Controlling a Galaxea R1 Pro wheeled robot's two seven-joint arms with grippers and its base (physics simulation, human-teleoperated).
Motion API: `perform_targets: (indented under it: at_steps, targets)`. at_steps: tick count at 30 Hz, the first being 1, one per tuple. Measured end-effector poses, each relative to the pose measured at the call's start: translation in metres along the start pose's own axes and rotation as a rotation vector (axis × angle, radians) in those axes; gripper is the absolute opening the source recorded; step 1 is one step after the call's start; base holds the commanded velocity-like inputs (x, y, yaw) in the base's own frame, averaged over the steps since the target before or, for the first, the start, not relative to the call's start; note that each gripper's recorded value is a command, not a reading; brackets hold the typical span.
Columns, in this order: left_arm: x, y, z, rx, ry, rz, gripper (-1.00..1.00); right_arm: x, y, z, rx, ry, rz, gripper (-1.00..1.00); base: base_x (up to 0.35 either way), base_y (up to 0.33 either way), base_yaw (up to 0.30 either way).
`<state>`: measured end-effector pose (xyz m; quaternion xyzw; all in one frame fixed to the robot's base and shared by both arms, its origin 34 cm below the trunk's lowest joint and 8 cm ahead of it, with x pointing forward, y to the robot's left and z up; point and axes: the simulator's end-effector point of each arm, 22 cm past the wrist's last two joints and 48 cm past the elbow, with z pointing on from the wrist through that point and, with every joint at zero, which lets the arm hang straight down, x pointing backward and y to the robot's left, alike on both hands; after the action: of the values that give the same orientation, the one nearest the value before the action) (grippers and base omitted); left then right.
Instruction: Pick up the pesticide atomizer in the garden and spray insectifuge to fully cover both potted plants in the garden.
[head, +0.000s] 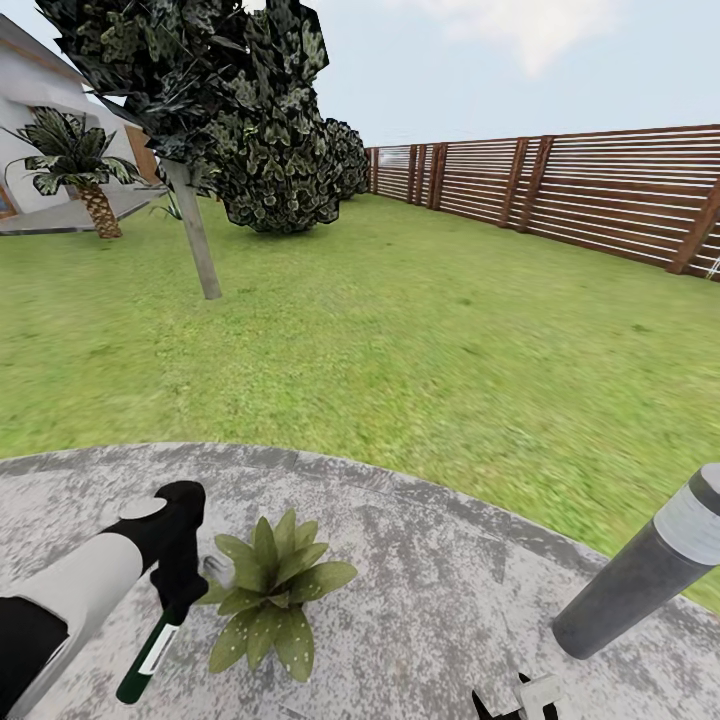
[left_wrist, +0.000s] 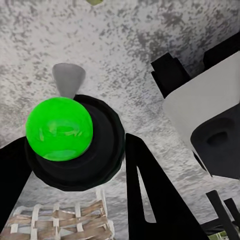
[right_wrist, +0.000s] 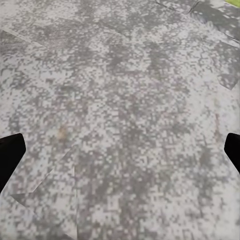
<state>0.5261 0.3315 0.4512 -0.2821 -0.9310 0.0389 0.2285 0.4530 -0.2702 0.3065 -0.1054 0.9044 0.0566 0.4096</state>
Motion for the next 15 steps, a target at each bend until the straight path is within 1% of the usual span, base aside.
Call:
perform_targets:
  at_steps: [3,6,10,13,15]
  targets:
    - [0.001,0.002,0.000,-0.004,0.001,-0.004,-1.00,0.000,0.000,0.000,0.000,0.000,0.000,1.00,0.000,0.000,0.045]
    - [0.009,0.009,0.002,-0.006,0.011,-0.019,-1.00,0.000,0.000,0.000,0.000,0.000,0.000,1.00,0.000,0.000,0.223]
    - [0.013,0.012,0.004,-0.010,0.017,-0.024,-1.00,0.000,0.000,0.000,0.000,0.000,0.000,1.00,0.000,0.000,0.222]
    - [0.013,0.016,0.006,-0.029,0.018,-0.026,-1.00,0.000,0.000,0.000,0.000,0.000,0.000,1.00,0.000,0.000,0.034]
    - [0.010,0.013,0.006,-0.032,0.016,-0.018,-1.00,0.000,0.000,0.000,0.000,0.001,0.000,1.00,0.000,0.000,0.003]
